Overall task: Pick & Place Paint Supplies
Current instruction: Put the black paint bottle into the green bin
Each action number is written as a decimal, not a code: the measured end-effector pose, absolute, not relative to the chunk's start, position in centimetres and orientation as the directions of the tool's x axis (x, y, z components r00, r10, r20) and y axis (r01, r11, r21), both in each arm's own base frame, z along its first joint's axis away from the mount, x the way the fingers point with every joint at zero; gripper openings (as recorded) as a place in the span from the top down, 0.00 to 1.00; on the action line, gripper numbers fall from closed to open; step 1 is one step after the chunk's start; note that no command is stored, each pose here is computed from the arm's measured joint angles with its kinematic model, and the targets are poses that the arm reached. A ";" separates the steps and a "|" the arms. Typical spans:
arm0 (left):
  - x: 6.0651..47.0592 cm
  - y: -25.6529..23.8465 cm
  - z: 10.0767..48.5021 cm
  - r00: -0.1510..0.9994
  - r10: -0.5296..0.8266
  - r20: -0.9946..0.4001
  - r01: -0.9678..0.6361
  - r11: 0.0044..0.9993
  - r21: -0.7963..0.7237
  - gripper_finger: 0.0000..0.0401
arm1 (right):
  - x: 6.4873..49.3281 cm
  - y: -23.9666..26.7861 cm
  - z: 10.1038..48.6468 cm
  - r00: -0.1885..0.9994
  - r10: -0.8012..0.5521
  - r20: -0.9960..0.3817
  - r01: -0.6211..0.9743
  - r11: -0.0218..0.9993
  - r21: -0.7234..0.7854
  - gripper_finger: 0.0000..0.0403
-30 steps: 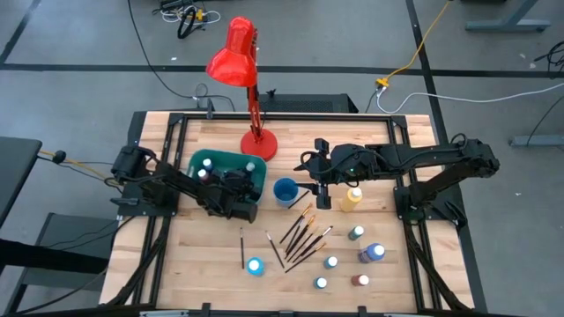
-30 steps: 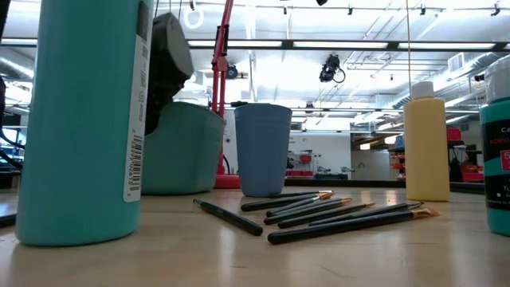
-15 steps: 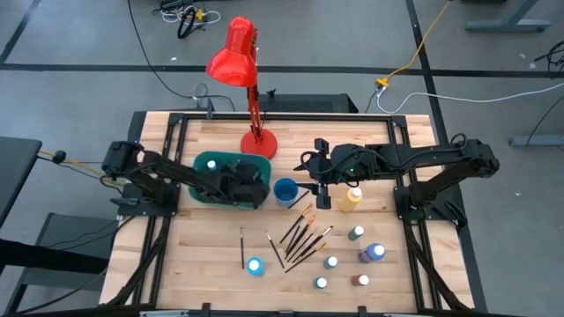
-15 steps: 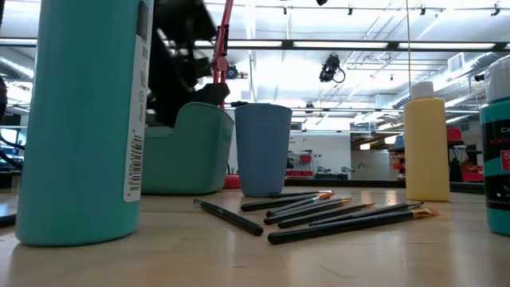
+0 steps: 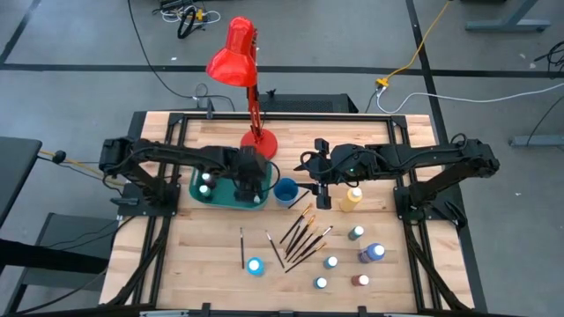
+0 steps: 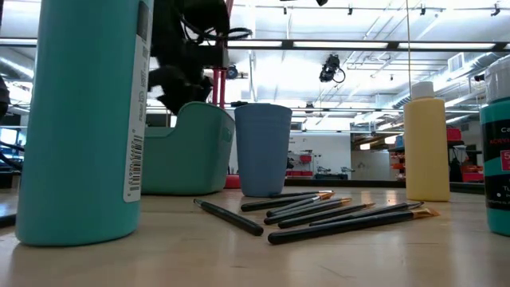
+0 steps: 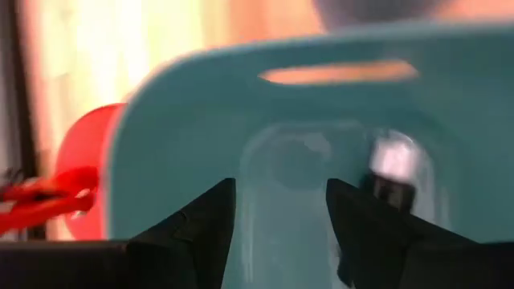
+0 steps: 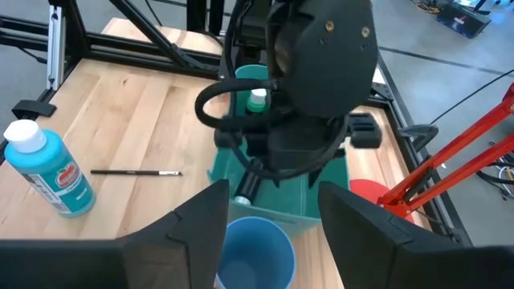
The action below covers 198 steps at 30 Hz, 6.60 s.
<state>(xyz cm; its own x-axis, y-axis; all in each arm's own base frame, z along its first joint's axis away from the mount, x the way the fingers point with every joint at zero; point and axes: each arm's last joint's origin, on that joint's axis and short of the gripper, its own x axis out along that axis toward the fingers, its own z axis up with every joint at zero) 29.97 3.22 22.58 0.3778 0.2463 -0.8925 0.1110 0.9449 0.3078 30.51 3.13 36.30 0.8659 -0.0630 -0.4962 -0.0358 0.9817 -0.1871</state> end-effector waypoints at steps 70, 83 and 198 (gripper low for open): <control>29.2 5.0 21.1 0.257 0.109 -0.960 0.012 0.993 0.116 0.67 | 30.0 3.1 35.5 0.813 -0.072 -0.578 -0.074 0.972 -0.224 0.49; 25.2 2.1 27.1 0.520 0.285 -0.805 -0.302 0.943 0.139 0.66 | 29.9 3.0 35.4 0.803 -0.073 -0.592 -0.078 0.971 -0.225 0.49; 25.9 -9.8 25.5 0.822 0.561 -0.097 -0.520 0.810 0.272 0.51 | 40.4 -0.4 24.9 0.979 0.201 0.039 -0.203 0.979 0.035 0.59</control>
